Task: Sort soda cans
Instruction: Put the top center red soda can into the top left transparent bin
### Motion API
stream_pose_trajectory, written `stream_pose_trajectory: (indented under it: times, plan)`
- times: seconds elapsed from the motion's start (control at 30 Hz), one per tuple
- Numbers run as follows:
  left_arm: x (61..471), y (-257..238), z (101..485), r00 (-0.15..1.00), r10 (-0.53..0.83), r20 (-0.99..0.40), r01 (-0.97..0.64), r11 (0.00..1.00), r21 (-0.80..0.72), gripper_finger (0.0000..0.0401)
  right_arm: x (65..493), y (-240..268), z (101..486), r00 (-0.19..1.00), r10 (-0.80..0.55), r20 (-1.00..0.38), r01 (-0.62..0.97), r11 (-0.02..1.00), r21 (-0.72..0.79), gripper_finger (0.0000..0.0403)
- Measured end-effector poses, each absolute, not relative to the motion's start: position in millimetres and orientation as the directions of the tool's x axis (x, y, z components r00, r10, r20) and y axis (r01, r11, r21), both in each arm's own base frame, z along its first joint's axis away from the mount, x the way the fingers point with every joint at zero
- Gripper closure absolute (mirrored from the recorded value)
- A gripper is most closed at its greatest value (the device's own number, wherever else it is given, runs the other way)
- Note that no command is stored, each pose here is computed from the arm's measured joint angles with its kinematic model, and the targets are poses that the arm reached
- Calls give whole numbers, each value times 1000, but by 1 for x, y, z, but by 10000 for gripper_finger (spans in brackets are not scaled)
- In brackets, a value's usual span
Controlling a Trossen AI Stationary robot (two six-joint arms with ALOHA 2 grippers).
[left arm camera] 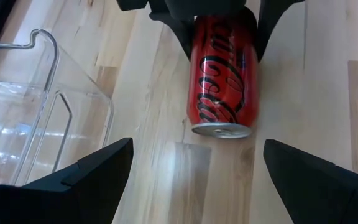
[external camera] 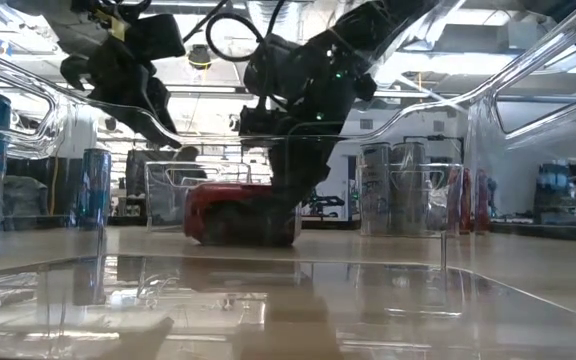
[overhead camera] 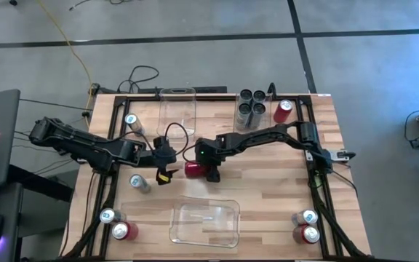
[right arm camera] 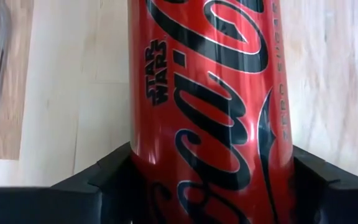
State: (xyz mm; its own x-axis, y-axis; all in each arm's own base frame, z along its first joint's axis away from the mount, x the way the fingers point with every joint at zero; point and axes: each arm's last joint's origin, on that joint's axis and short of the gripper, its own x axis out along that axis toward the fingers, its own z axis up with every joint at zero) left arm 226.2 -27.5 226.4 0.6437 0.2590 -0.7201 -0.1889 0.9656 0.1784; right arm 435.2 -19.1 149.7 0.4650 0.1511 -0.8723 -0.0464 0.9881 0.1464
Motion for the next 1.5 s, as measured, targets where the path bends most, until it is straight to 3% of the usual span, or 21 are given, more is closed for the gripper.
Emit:
stream_pose_trajectory:
  times: [0.37, 0.53, 0.67, 0.9, 1.27, 1.5]
  plan:
    - [222, -29, 237, 686, 333, -647, -250, 943, 220, 46, 442, -5, 165, 563, 161, -810, -78, 987, 142, 100]
    - [206, -37, 258, 766, 285, -577, -226, 959, 173, 46, 439, 6, 179, 614, 176, -770, -115, 984, 133, 100]
    - [191, -43, 281, 859, 225, -461, -186, 974, 128, 46, 431, 10, 205, 733, 182, -656, -139, 983, 117, 100]
    - [180, -53, 301, 967, 136, -216, -117, 988, 99, 46, 411, 10, 245, 925, 185, -332, -167, 983, 82, 100]
    - [187, -52, 304, 984, 154, -93, -141, 981, 133, 46, 399, 13, 238, 954, 193, -230, -179, 981, 79, 100]
    - [203, -56, 291, 978, 150, -147, -124, 978, 169, 46, 402, 16, 242, 965, 200, -171, -193, 979, 59, 100]
